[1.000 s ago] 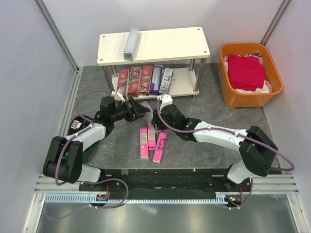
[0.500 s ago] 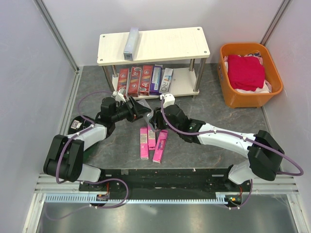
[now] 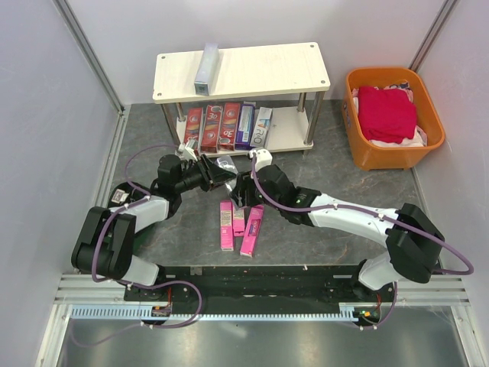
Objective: Place and organize the toothpastes onto the shelf
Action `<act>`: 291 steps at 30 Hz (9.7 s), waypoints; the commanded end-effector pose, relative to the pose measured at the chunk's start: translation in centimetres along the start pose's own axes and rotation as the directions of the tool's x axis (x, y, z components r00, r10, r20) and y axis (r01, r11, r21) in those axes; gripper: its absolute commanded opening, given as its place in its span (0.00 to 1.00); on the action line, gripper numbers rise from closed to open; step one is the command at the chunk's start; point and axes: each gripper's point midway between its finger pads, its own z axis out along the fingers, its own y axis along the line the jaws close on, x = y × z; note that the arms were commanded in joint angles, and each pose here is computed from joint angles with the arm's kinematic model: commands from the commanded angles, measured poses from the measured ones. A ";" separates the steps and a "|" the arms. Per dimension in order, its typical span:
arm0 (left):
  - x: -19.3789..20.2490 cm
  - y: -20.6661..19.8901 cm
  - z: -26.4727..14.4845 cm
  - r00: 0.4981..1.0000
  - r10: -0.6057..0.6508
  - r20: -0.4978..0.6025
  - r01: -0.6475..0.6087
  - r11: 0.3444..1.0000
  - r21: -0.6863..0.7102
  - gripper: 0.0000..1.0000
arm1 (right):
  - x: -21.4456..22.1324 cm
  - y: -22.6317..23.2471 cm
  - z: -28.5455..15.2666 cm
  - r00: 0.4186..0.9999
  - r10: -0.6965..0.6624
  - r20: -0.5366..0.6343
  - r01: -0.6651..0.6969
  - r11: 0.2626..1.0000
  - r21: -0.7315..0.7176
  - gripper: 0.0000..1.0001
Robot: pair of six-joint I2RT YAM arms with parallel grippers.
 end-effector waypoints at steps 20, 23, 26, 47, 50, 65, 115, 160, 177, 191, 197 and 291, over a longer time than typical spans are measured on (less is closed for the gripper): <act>-0.6 -7.9 -4.7 0.956 0.289 -0.044 -0.252 0.892 0.376 0.29 | -5.9 4.2 -3.8 1.000 0.027 0.008 -0.019 0.849 -0.527 0.94; -0.6 -9.2 -5.3 0.952 0.304 -0.020 -0.268 0.867 0.421 0.29 | -5.0 4.6 -3.7 1.000 0.017 -0.021 -0.026 0.829 -0.559 0.92; -0.7 -9.9 -5.5 0.953 0.303 -0.008 -0.267 0.852 0.451 0.29 | -4.4 5.0 -4.1 0.999 0.016 -0.037 -0.035 0.804 -0.593 0.89; -0.3 -11.4 -6.4 0.950 0.312 0.021 -0.273 0.794 0.544 0.68 | -6.2 5.5 -4.9 0.999 0.049 0.019 -0.029 0.805 -0.592 0.32; -0.6 -11.1 -6.2 0.944 0.327 0.039 -0.301 0.809 0.505 0.83 | -7.3 5.5 -5.2 0.998 0.046 0.044 -0.013 0.821 -0.570 0.30; -4.6 -7.1 -7.7 0.867 0.464 0.181 -0.458 0.886 -0.080 0.95 | -14.0 6.9 -6.8 0.984 0.019 0.179 0.079 0.847 -0.525 0.28; -11.5 -10.2 -9.5 0.796 0.538 0.279 -0.450 0.833 -0.322 0.95 | -38.3 -4.2 4.1 0.763 0.541 0.354 -0.349 0.805 -0.479 0.31; -22.8 -19.4 -7.2 0.718 0.563 0.410 -0.465 0.826 -0.320 0.95 | -31.1 0.8 4.7 0.896 0.412 0.165 -0.303 0.840 -0.451 0.92; -24.1 -18.3 -6.9 0.702 0.569 0.428 -0.447 0.820 -0.357 0.95 | -30.0 0.2 3.2 0.885 0.414 0.213 -0.310 0.865 -0.393 0.93; -26.1 -16.8 -2.9 0.737 0.535 0.412 -0.455 0.844 -0.283 0.95 | -28.5 -1.7 -3.9 0.881 0.360 0.307 -0.263 0.912 -0.316 0.93; -25.4 -17.1 -2.5 0.760 0.505 0.410 -0.450 0.863 -0.229 0.95 | -27.7 -2.7 -4.6 0.880 0.356 0.315 -0.269 0.919 -0.288 0.93; 12.9 14.9 -3.5 0.935 -0.035 -0.353 -0.203 0.765 -0.611 0.65 | 1.6 -9.6 0.0 0.961 0.212 -0.179 -0.188 0.972 0.139 0.98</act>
